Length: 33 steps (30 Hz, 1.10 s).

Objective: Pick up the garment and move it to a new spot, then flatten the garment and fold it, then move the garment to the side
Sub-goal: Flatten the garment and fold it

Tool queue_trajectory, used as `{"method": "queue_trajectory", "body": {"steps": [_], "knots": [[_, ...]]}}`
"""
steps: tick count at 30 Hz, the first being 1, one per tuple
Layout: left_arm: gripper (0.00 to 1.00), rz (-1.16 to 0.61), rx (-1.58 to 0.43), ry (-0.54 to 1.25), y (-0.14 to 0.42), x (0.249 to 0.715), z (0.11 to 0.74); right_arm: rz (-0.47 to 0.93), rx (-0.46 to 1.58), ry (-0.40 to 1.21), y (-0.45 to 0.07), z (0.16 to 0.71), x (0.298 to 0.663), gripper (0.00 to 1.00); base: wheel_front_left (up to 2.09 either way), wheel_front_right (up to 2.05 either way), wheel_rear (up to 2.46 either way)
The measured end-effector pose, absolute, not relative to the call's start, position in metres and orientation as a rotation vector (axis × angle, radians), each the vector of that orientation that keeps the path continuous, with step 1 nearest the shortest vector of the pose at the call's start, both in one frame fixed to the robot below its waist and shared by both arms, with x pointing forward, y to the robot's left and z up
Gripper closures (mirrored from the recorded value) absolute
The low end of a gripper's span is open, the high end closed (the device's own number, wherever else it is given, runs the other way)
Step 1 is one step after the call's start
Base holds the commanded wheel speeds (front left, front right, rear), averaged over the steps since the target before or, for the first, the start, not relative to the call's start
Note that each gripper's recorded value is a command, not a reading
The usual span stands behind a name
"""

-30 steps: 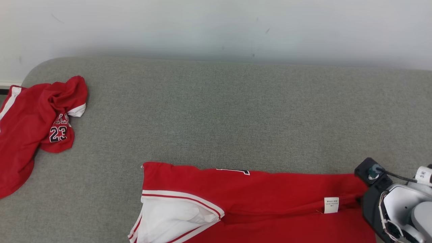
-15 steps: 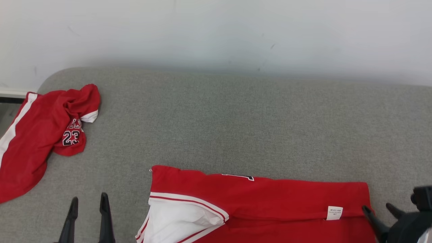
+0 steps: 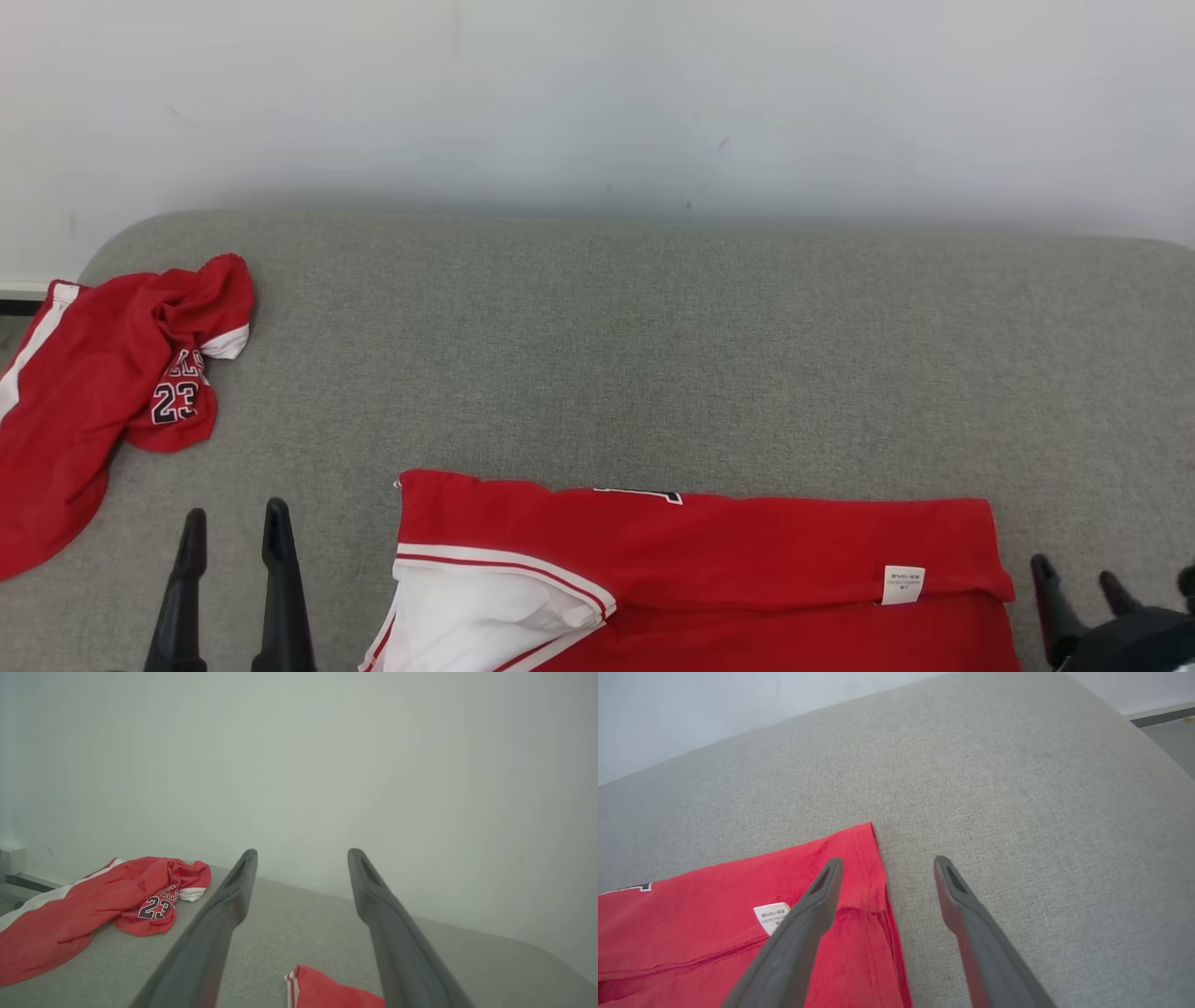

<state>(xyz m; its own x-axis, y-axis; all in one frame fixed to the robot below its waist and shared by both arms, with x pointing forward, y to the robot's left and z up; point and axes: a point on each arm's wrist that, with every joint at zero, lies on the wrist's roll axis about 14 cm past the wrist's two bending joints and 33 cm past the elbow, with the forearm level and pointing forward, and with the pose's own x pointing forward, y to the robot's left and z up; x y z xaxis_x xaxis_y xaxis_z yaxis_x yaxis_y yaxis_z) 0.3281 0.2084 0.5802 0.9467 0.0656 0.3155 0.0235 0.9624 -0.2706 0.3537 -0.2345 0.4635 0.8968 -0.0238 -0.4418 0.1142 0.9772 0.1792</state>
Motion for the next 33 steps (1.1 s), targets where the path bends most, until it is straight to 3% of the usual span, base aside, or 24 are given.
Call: {"method": "queue_trajectory", "body": {"steps": [11, 28, 29, 30, 31, 33], "knots": [[0.0, 0.05, -0.343, -0.253, 0.214, 0.339, 0.552, -0.048, 0.202, 0.601, -0.215, 0.415, 0.376, 0.0, 0.0, 0.0, 0.0], [0.0, 0.072, -0.348, -0.234, 0.219, 0.342, 0.545, -0.027, 0.152, 0.858, -0.208, 0.376, 0.357, 0.0, 0.0, 0.0, 0.0], [0.0, 0.073, -0.348, -0.237, 0.22, 0.342, 0.546, -0.023, 0.157, 0.872, -0.207, 0.374, 0.356, 0.07, 0.0, 0.0, 0.0], [0.0, 0.074, -0.348, -0.237, 0.22, 0.342, 0.546, -0.019, 0.162, 0.883, -0.205, 0.373, 0.356, 0.57, 0.0, 0.0, 0.0], [0.0, 0.075, -0.348, -0.237, 0.22, 0.342, 0.546, -0.015, 0.161, 0.888, -0.204, 0.372, 0.356, 1.0, 0.0, 0.0, 0.0], [0.0, 0.078, -0.347, -0.237, 0.221, 0.341, 0.546, -0.006, 0.158, 0.897, -0.201, 0.371, 0.356, 1.0, 0.0, 0.0, 0.0]]}}
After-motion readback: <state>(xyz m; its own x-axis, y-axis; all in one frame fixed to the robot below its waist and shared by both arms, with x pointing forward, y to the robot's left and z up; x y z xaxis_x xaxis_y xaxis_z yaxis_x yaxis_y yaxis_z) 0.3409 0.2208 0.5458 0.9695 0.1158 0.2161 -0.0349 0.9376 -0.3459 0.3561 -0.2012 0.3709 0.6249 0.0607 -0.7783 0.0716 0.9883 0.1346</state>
